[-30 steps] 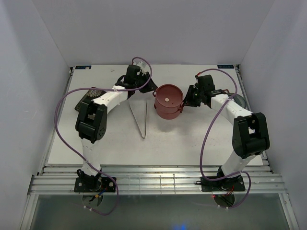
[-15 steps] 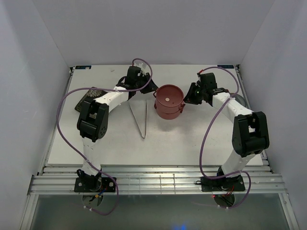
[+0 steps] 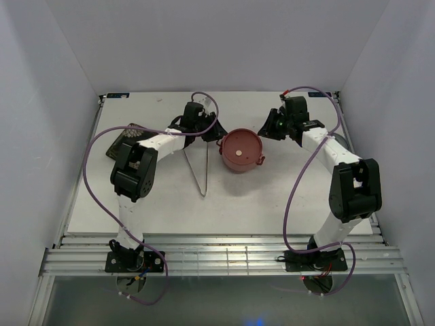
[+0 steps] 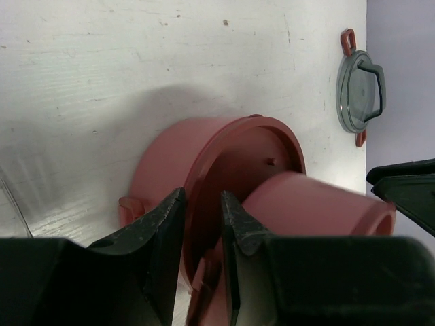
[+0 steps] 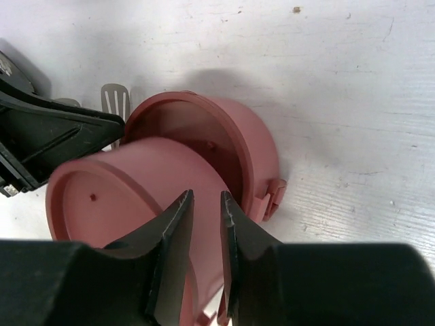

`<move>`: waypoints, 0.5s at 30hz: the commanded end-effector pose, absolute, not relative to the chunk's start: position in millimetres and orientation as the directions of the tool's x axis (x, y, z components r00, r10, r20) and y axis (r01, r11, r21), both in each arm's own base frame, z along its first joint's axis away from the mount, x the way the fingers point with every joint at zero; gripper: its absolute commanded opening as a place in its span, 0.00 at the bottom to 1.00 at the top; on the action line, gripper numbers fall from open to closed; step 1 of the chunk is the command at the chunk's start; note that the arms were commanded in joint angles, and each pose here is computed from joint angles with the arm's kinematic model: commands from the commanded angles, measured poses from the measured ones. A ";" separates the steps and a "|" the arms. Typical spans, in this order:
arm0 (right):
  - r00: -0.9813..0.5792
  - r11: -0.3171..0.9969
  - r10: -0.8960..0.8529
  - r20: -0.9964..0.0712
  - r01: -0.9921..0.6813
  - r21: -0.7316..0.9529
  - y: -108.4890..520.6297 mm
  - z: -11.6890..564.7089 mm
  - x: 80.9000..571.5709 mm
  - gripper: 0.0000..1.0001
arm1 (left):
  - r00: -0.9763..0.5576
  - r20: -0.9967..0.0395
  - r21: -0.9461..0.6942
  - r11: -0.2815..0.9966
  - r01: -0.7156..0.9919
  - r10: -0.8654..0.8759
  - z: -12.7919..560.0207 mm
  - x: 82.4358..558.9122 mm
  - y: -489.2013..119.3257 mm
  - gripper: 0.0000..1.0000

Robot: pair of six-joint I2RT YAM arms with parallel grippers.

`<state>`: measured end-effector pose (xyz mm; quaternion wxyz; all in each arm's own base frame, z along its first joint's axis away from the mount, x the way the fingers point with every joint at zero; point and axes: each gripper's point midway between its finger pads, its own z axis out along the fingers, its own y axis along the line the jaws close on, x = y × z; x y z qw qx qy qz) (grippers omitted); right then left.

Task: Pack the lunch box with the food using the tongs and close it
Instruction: Place the packing box into the packing box.

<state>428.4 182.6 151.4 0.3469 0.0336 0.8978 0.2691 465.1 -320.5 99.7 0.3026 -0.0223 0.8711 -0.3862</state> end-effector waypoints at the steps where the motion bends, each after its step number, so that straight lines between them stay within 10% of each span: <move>1: -0.702 0.844 0.242 -0.670 -0.188 0.502 185.3 183.7 431.5 0.29 | -0.794 -0.542 -0.707 0.661 0.253 -0.275 133.8 459.6 -329.4 0.38; 15: -0.647 0.828 0.267 -0.714 -0.225 0.513 173.5 205.8 373.9 0.41 | -0.790 -0.538 -0.715 0.656 0.243 -0.294 130.3 466.7 -332.2 0.37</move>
